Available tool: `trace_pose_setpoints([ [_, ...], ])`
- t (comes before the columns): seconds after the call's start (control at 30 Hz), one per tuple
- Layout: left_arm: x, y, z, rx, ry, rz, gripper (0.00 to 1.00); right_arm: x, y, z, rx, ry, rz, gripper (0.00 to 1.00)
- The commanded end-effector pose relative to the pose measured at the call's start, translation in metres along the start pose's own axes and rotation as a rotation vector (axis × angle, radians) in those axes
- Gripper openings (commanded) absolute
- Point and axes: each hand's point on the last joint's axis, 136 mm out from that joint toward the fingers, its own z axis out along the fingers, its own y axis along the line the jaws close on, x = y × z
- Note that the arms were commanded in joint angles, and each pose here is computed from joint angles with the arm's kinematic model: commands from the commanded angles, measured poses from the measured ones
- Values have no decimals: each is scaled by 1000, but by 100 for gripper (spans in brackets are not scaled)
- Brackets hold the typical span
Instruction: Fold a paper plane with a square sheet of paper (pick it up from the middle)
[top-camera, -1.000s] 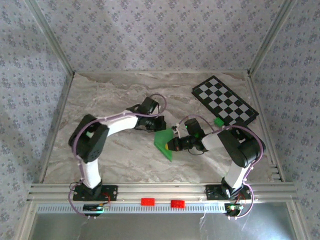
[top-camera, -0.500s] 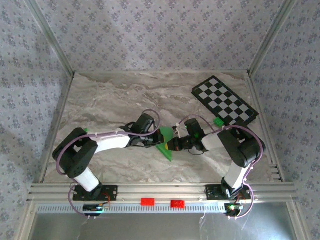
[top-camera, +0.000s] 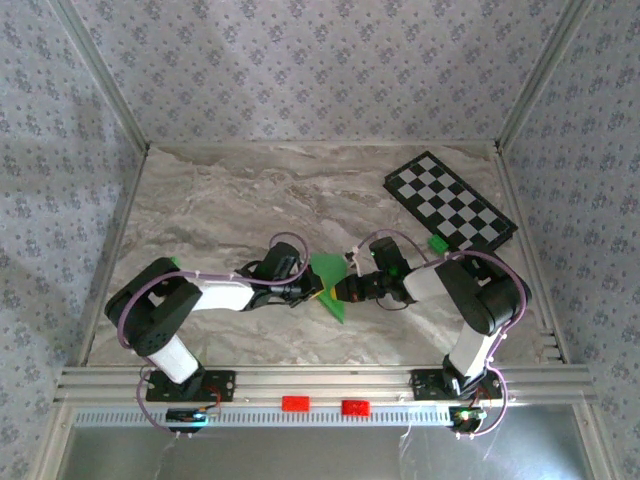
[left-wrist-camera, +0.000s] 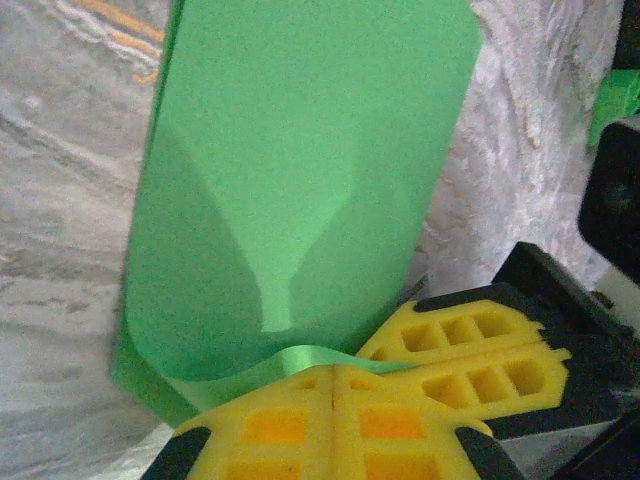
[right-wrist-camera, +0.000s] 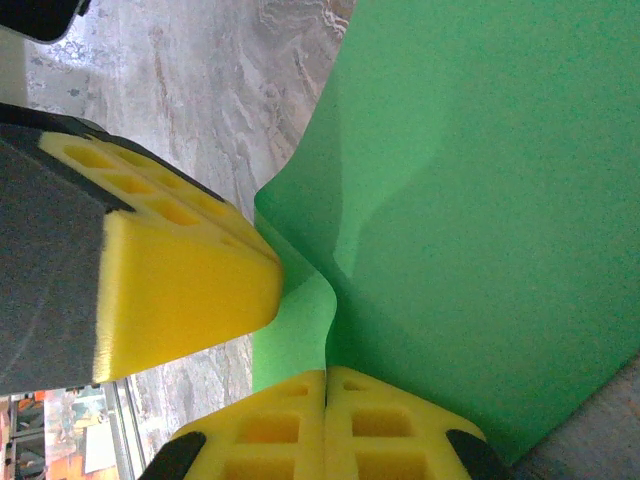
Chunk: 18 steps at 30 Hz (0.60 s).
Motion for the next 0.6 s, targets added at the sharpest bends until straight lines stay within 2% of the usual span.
trace_pose_setpoints([
  [0.0,3,-23,-1,79,8,-1,0,25,-37,0,136,45,83,0],
  [0.57,13,1,2,1,12,-16,0,25,-39,0,144,44,84,0],
])
